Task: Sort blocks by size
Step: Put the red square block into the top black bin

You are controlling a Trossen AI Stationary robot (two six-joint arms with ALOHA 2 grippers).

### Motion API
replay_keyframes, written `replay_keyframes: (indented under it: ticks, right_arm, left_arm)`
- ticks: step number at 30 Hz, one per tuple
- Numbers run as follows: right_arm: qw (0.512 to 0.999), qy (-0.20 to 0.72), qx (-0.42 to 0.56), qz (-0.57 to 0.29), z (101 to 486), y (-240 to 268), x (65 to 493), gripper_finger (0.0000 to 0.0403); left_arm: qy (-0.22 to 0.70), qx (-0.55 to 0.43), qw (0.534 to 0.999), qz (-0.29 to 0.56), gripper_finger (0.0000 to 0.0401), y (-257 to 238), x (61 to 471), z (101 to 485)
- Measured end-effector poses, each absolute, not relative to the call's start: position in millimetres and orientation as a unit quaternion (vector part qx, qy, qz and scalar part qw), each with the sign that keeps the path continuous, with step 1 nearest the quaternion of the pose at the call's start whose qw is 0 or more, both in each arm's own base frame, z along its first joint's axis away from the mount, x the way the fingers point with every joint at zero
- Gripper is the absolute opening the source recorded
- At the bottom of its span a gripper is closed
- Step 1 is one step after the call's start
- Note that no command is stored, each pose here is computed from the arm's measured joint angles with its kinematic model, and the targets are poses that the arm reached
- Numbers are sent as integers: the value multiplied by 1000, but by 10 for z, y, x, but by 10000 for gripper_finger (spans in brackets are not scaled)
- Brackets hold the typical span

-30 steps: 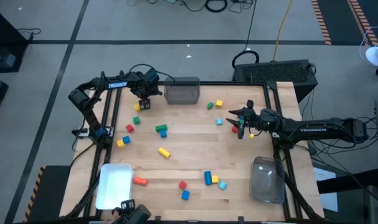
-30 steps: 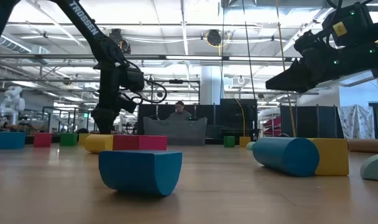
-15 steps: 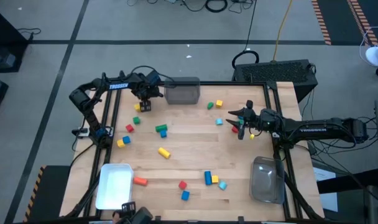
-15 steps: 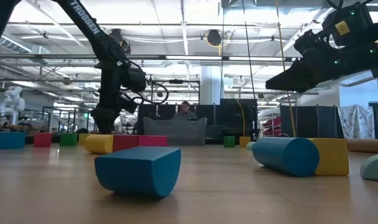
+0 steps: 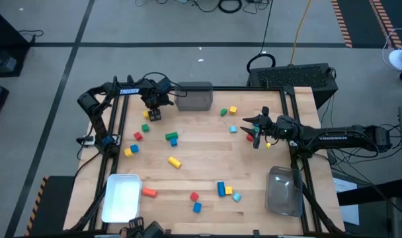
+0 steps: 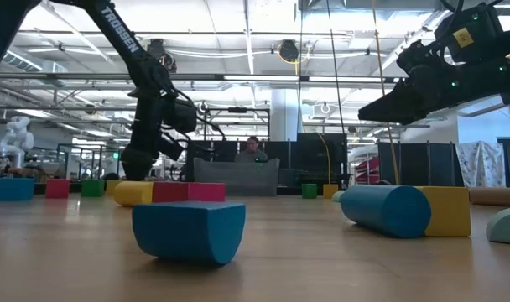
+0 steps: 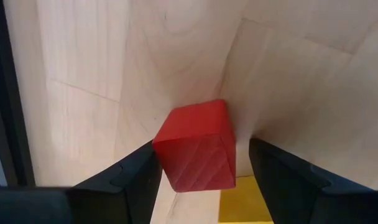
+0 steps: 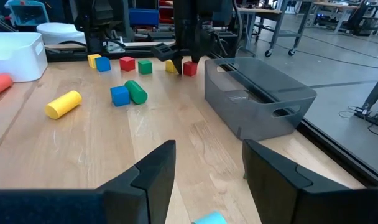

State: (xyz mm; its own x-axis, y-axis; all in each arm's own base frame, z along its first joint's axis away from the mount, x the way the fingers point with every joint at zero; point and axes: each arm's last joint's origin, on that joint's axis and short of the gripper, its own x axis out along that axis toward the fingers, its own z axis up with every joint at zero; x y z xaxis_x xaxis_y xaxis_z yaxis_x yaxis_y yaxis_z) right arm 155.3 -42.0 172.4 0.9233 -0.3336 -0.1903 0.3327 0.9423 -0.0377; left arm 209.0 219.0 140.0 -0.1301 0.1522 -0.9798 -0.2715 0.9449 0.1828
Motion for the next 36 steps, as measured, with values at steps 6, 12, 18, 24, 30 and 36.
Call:
replay_keyframes:
  ticks: [6,12,18,24,30,36]
  right_arm:
    - [981,97,-2,-170,1724,-420,1553,176]
    - [981,97,0,-170,1724,-420,1553,176]
    - [980,105,2,-170,1709,-420,1549,176]
    - [979,107,6,-171,1703,-419,1548,176]
    - [979,108,6,-171,1702,-420,1548,176]
    - [979,108,6,-171,1702,-420,1548,176]
  left_arm:
    - [725,-69,658,190,242,2187,2114,1427]
    - [699,-99,676,211,234,2236,2185,1510]
    - [697,-116,679,198,175,2223,2184,1521]
    - [703,-127,672,196,150,2206,2164,1523]
    - [704,-127,669,199,149,2197,2167,1524]
    - [698,-158,660,228,145,2162,2160,1665]
